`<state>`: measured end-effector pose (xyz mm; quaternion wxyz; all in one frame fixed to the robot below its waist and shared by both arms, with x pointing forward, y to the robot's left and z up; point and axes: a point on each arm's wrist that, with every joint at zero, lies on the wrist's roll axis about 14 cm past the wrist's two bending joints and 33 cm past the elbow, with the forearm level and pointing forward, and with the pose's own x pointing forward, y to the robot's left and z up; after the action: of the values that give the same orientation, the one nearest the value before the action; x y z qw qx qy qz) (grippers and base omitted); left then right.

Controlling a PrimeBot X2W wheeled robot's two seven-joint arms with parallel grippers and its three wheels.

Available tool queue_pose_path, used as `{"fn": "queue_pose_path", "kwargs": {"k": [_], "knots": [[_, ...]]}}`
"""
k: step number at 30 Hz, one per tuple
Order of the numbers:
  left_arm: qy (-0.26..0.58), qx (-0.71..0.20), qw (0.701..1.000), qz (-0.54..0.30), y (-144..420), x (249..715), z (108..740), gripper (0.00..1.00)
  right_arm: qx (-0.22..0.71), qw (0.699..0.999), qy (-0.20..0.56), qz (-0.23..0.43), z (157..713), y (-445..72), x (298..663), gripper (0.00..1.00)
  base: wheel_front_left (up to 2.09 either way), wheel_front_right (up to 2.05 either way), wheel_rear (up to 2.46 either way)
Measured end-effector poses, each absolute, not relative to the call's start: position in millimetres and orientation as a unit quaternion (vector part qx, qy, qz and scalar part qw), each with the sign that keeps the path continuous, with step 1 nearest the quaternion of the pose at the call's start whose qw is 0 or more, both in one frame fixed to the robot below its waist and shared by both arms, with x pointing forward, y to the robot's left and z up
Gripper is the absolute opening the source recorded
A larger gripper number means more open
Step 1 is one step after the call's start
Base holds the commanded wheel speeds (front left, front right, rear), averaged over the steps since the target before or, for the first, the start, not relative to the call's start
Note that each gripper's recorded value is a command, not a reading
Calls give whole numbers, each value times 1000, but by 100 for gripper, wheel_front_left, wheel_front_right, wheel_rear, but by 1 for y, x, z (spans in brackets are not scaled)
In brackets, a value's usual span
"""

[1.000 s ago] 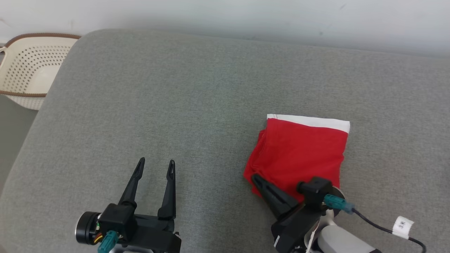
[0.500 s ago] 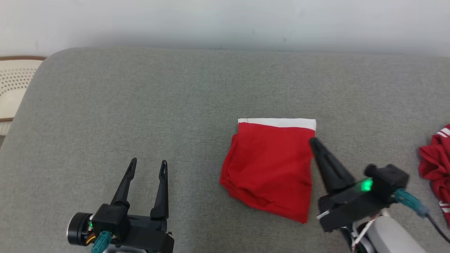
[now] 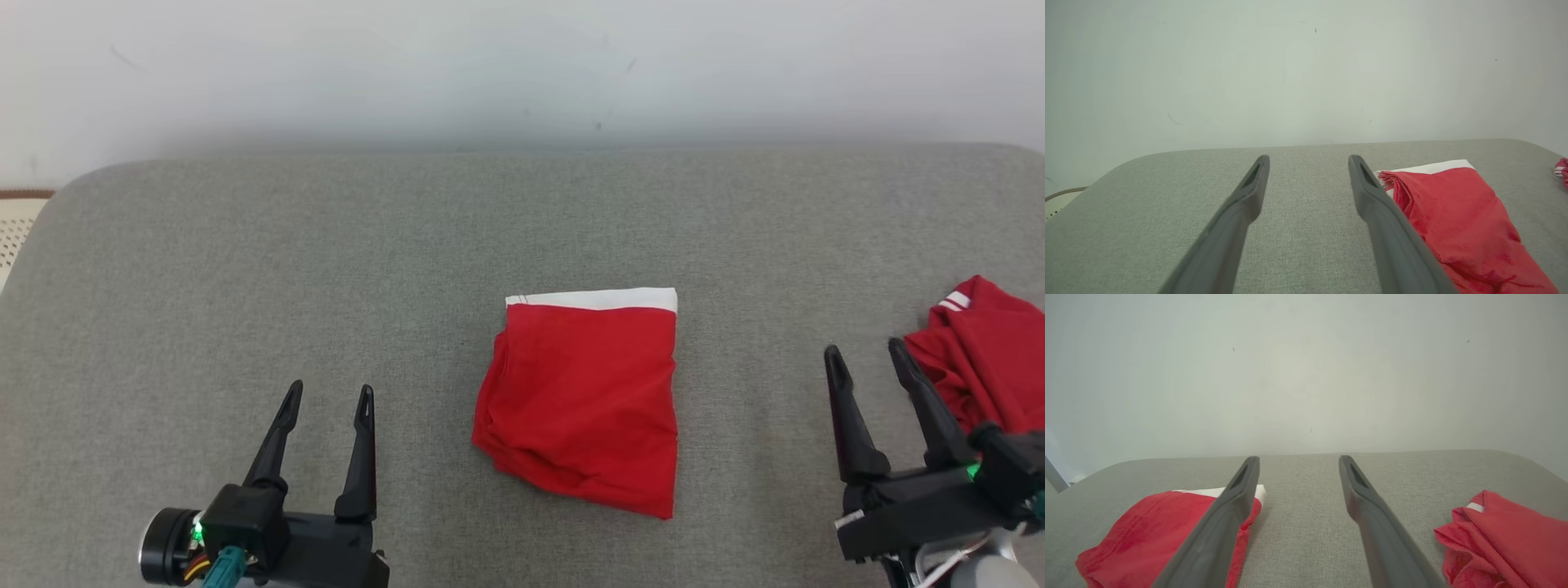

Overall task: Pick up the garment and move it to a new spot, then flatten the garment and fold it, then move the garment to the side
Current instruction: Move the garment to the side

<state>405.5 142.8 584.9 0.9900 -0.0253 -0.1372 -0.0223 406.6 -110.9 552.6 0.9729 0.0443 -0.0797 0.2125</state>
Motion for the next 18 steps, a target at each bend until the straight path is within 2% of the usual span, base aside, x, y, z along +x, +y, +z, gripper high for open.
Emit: {"fn": "queue_pose_path", "kwargs": {"k": [7, 18], "knots": [[-138, -24, 990, -26, 142, 401, 587, 100, 38, 983, -68, 168, 550, -137, 389, 100, 0, 0, 0], [-136, -21, 990, -9, 154, 391, 589, 100, 33, 985, -61, 156, 553, -139, 361, 100, 0, 0, 0]]}}
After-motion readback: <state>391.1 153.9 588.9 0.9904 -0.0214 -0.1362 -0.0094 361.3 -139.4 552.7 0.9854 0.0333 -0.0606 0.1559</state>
